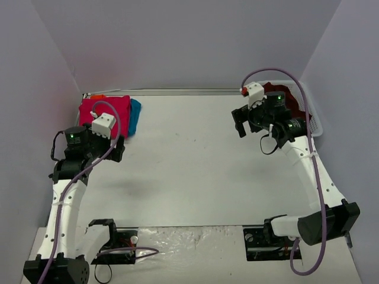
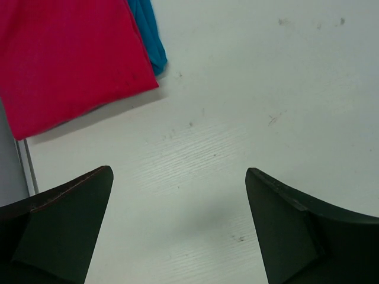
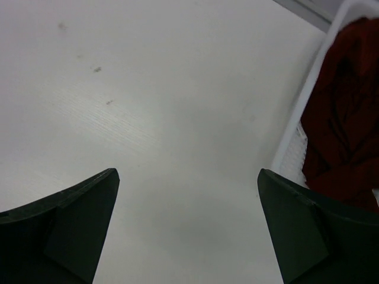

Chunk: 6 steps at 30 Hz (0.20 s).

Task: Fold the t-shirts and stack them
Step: Put the neatly folded tshirt into the corner of the board with the left arm

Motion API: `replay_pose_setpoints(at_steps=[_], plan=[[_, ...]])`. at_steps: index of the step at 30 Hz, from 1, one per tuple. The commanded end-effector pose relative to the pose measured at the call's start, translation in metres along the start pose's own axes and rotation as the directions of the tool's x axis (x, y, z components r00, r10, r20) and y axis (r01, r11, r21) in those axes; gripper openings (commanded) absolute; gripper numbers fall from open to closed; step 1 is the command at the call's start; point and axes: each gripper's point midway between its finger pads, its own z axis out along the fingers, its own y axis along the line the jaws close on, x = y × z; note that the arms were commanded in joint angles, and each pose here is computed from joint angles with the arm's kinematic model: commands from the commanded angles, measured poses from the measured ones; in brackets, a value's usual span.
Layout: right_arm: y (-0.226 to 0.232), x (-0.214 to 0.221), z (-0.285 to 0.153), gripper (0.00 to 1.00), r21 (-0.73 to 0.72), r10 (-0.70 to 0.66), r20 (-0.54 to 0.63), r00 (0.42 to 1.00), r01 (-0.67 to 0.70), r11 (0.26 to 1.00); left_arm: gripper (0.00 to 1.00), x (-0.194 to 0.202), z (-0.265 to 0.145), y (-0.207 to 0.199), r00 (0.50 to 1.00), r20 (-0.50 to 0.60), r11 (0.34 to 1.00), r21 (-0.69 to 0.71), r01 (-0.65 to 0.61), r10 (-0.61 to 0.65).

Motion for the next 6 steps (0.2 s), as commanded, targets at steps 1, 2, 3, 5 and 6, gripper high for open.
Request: replay_pose_setpoints(at_steps=[1, 2, 3, 5, 6], plan=[[-0.037, -0.014, -0.045, 1.00, 0.109, 0.107, 0.132, 0.986, -0.121, 0.987, 0.94, -0.044, -0.022, -0.010, 0.982, 0.183, 0.998, 0.039, -0.054, 0.046], [-0.037, -0.015, -0.052, 1.00, 0.103, 0.125, 0.159, 0.979, -0.142, 0.985, 0.94, -0.045, -0.023, -0.012, 0.981, 0.188, 0.997, 0.047, -0.053, 0.043], [-0.046, -0.018, -0.071, 1.00, 0.126, 0.131, 0.206, 0.970, -0.159, 0.979, 0.94, -0.046, -0.025, -0.012, 0.980, 0.195, 0.998, 0.051, -0.044, 0.033], [-0.053, -0.012, -0.085, 1.00, 0.148, 0.167, 0.242, 0.956, -0.207, 0.967, 0.94, -0.047, -0.028, -0.013, 0.978, 0.209, 0.998, 0.057, -0.039, 0.026], [-0.059, -0.016, -0.092, 1.00, 0.169, 0.172, 0.288, 0.942, -0.227, 0.959, 0.94, -0.048, -0.032, -0.014, 0.975, 0.219, 0.997, 0.061, -0.039, 0.025]])
